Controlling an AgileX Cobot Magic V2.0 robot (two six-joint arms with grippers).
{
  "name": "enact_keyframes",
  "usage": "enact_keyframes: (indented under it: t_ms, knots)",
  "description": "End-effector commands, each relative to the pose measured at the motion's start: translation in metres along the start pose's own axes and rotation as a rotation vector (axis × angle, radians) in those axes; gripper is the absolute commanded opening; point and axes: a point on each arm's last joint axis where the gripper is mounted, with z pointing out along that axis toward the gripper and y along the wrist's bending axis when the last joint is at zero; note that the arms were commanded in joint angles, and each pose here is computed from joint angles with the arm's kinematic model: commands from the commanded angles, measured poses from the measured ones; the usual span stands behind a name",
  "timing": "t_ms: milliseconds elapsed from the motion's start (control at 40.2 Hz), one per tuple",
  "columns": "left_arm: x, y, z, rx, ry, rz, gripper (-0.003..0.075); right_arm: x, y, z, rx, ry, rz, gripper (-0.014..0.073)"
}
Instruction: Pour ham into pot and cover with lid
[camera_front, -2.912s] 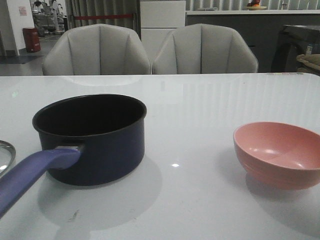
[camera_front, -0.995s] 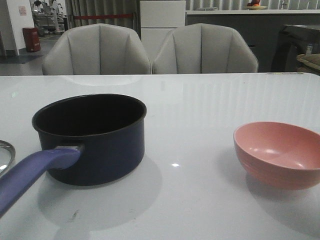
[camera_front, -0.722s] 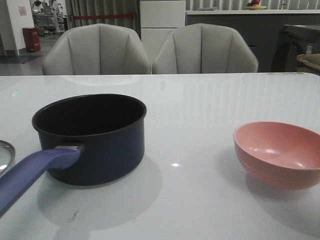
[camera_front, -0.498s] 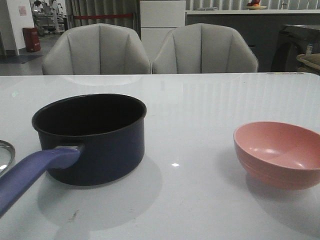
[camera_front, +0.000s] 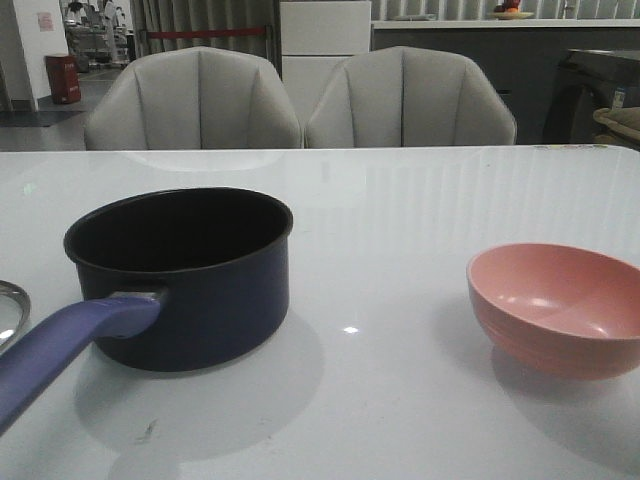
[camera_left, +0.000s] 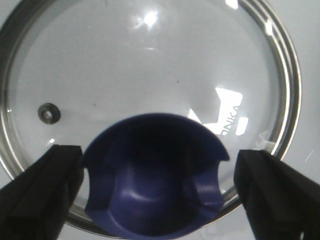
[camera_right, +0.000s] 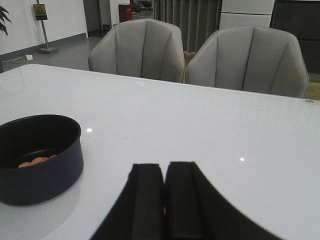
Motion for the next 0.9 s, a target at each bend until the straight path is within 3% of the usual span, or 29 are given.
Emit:
enact_keyframes:
  t_ms: [0, 199, 473, 547, 697, 871]
  knots:
    - [-0.004, -0.003, -0.018, 0.020, -0.075, -0.001, 0.0649, -0.016, -0.002, -0.001, 0.024, -0.097, 0.000, 0.0139]
    - [-0.007, -0.003, -0.016, 0.021, -0.099, -0.002, 0.0649, -0.016, -0.002, -0.001, 0.024, -0.097, 0.000, 0.0139]
    - [-0.013, -0.002, -0.005, 0.010, -0.028, -0.001, 0.0627, -0.016, -0.002, -0.001, 0.024, -0.097, 0.000, 0.0139]
    - [-0.014, -0.003, -0.006, 0.014, -0.035, 0.000, 0.0568, -0.016, -0.002, -0.001, 0.024, -0.097, 0.000, 0.0139]
    - [-0.014, -0.003, -0.007, 0.014, -0.035, 0.000, 0.0378, -0.016, -0.002, -0.001, 0.024, -0.097, 0.000, 0.0139]
    - [-0.014, -0.004, -0.007, 0.020, -0.030, -0.004, 0.0274, -0.016, -0.002, -0.001, 0.024, -0.097, 0.000, 0.0139]
